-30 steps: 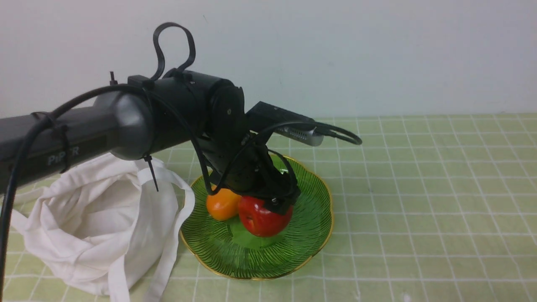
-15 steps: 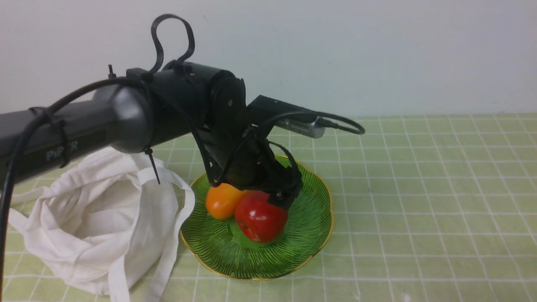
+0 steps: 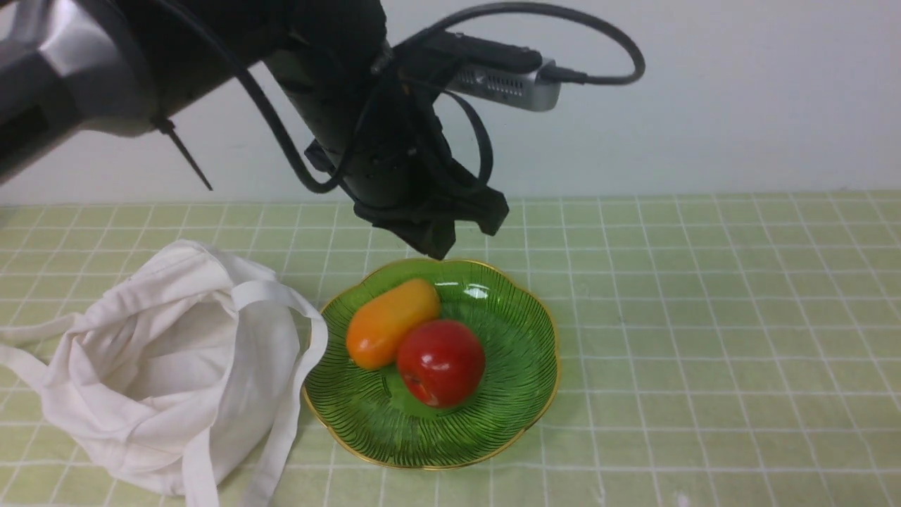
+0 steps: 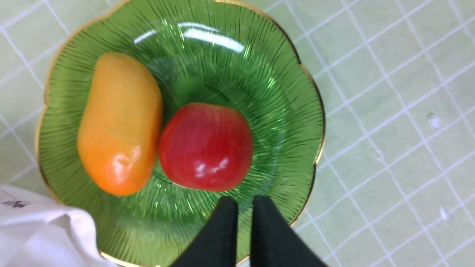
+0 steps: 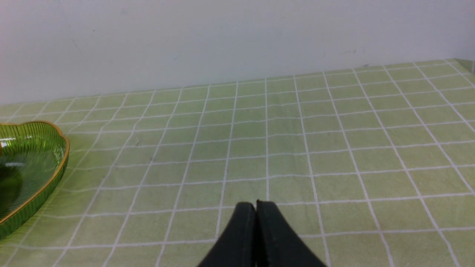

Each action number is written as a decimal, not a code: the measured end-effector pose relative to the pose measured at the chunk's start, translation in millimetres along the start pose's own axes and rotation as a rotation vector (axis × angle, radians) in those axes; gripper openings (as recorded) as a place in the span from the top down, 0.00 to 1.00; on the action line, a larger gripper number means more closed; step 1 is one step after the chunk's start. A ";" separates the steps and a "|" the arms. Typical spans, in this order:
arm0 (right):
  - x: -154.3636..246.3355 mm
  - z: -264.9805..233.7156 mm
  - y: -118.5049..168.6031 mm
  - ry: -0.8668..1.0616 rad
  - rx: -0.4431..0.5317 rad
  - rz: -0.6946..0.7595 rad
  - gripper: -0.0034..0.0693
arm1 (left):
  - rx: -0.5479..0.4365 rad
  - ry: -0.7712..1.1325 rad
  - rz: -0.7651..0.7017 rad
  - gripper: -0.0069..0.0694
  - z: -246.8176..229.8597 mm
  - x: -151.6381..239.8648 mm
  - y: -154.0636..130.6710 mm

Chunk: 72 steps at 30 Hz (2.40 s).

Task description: Take the fruit out of the bag on the green coffee tablecloth and place them on the plate.

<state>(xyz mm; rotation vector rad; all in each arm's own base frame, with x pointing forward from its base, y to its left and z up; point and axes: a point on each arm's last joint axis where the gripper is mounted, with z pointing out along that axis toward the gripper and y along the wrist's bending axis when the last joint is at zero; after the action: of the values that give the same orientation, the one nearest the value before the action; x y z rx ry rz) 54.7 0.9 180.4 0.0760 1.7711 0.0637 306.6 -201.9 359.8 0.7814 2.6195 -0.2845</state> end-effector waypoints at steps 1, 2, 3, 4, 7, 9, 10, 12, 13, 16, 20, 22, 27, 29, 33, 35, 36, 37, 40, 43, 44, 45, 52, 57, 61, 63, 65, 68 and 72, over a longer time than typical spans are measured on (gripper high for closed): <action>0.0 0.0 0.0 0.000 0.000 0.000 0.97 | 0.000 -0.004 0.000 0.90 -1.8 0.3 -0.2; 0.0 0.0 0.0 0.000 0.000 0.000 0.97 | 0.000 -0.015 0.003 0.91 -7.7 2.6 -1.0; 0.0 0.0 0.0 0.000 0.000 0.000 0.97 | -0.003 -0.037 0.011 0.92 -20.9 8.0 -1.9; 0.0 0.0 0.0 0.000 0.000 0.000 0.97 | -0.004 -0.036 0.013 0.92 -21.9 9.1 -1.8; 0.0 0.0 0.0 0.000 0.000 0.000 0.97 | -0.032 -0.062 0.030 0.92 -41.2 22.8 -1.0; 0.0 0.0 0.0 0.000 0.000 0.000 0.97 | -0.060 -0.066 0.041 0.92 -50.6 34.7 0.7; 0.0 0.0 0.0 0.000 0.000 0.000 0.97 | -0.091 -0.071 0.050 0.92 -59.7 47.5 2.6; 0.0 0.0 0.0 0.000 0.000 0.000 0.97 | -0.100 -0.060 0.048 0.92 -61.6 56.8 3.3; 0.0 0.0 0.0 0.000 0.000 0.000 0.97 | -0.112 -0.054 0.043 0.92 -67.3 73.3 3.9; 0.0 0.0 0.0 0.000 0.000 0.000 0.97 | -0.114 -0.049 0.032 0.92 -75.7 101.9 3.4; 0.0 0.0 0.0 0.000 0.000 0.000 0.97 | -0.115 -0.106 0.029 0.92 -81.3 147.7 3.0; 0.0 0.0 0.0 0.000 0.000 0.000 0.97 | -0.113 -0.174 0.019 0.92 -80.5 169.3 3.0; 0.0 0.0 0.0 0.000 0.000 0.000 0.97 | -0.094 -0.431 -0.050 0.92 -72.5 222.4 3.5; 0.0 0.0 0.0 0.000 0.000 0.000 0.97 | -0.087 -0.512 -0.069 0.92 -65.9 238.2 4.3; 0.0 0.0 0.0 0.000 0.000 0.000 0.97 | -0.049 -0.730 -0.121 0.92 -47.8 265.8 5.8; 0.0 0.0 0.0 0.000 0.000 0.000 0.97 | -0.044 -0.763 -0.124 0.92 -43.8 270.7 6.0; 0.0 0.0 0.0 0.000 0.000 0.000 0.97 | -0.038 -0.786 -0.127 0.92 -39.8 275.1 6.2; 0.0 0.0 0.0 0.000 0.000 0.000 0.97 | -0.037 -0.790 -0.127 0.92 -36.2 278.6 6.5; 0.0 0.0 0.0 0.000 0.000 0.000 0.97 | -0.037 -0.777 -0.129 0.92 -23.0 289.0 7.7; 0.0 0.0 0.0 0.000 0.000 0.000 0.97 | -0.041 -0.739 -0.132 0.92 -12.6 295.1 8.6; 0.0 0.0 0.0 0.000 0.000 0.000 0.97 | -0.042 -0.732 -0.133 0.92 -10.8 296.2 8.8; 0.0 0.0 0.0 0.000 0.000 0.000 0.97 | -0.042 -0.728 -0.133 0.92 -9.9 296.8 8.9; 0.0 0.0 0.0 0.000 0.000 0.000 0.97 | -0.042 -0.726 -0.134 0.92 -9.6 297.0 8.9; 0.0 0.0 0.0 0.000 0.000 0.000 0.97 | -0.045 -0.726 -0.132 0.92 -9.4 297.1 9.1; 0.0 0.0 0.0 0.000 0.000 0.000 0.97 | -0.056 -0.709 -0.128 0.92 -7.9 300.7 9.9; 0.0 0.0 0.0 0.000 0.000 0.000 0.97 | -0.063 -0.714 -0.130 0.92 -8.3 306.0 10.5; 0.0 0.0 0.0 0.000 0.000 0.000 0.97 | -0.086 -0.756 -0.125 0.92 -9.9 314.1 12.5; 0.0 0.0 0.0 0.000 0.000 0.000 0.97 | -0.143 -0.807 -0.172 0.92 -7.6 326.8 17.9; 0.0 0.0 0.0 0.000 0.000 0.000 0.97 | -0.256 -0.860 -0.252 0.92 1.2 345.5 26.2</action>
<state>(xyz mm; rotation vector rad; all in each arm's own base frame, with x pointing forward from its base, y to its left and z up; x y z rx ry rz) 54.7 0.9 180.4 0.0760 1.7711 0.0637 56.3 -14.2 210.8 0.1616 1.8679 -0.2680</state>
